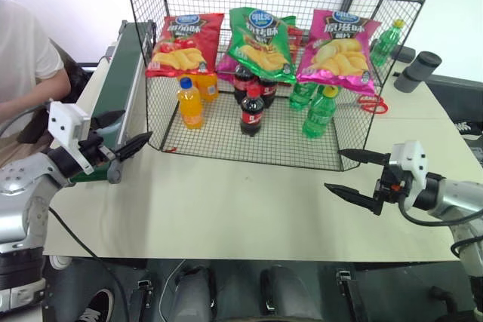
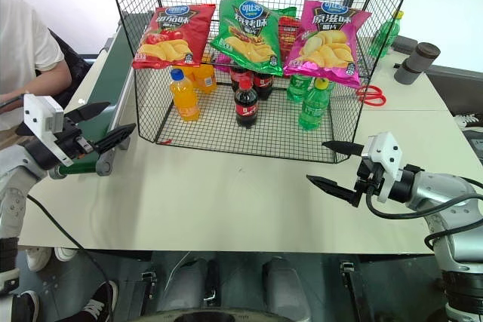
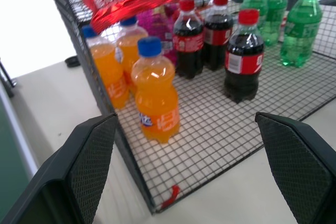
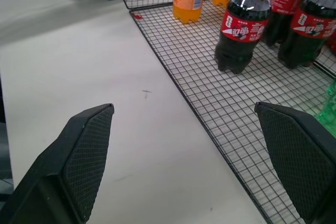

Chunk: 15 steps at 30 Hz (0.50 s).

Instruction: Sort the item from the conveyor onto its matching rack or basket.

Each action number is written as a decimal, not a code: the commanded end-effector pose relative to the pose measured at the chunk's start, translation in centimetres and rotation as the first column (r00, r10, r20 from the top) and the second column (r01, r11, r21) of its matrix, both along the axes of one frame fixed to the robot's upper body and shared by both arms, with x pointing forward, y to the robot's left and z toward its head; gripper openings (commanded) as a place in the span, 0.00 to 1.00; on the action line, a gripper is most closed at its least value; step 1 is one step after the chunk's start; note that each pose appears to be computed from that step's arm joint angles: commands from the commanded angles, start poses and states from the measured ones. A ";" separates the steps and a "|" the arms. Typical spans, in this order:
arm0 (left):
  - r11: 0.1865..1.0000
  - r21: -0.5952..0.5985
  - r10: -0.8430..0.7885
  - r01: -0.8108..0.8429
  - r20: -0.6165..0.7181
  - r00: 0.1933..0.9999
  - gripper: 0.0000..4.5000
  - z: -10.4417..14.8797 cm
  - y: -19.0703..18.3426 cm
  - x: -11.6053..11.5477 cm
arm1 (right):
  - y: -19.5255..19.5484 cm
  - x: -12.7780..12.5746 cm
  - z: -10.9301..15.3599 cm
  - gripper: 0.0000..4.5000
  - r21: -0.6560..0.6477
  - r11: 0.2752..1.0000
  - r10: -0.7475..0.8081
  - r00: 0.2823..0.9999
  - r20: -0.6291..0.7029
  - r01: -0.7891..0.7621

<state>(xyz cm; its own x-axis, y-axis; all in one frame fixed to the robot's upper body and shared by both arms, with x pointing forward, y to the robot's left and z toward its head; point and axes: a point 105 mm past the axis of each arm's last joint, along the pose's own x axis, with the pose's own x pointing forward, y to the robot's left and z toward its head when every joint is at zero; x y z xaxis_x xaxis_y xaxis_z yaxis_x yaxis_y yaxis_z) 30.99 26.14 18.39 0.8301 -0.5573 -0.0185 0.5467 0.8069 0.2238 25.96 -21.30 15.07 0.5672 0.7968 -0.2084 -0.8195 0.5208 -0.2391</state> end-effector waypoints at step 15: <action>0.998 0.003 -0.056 0.056 0.058 0.997 1.00 1.2 -0.4 -0.1 | 0.0 0.1 0.5 1.00 -0.016 1.000 -0.013 0.999 0.049 0.014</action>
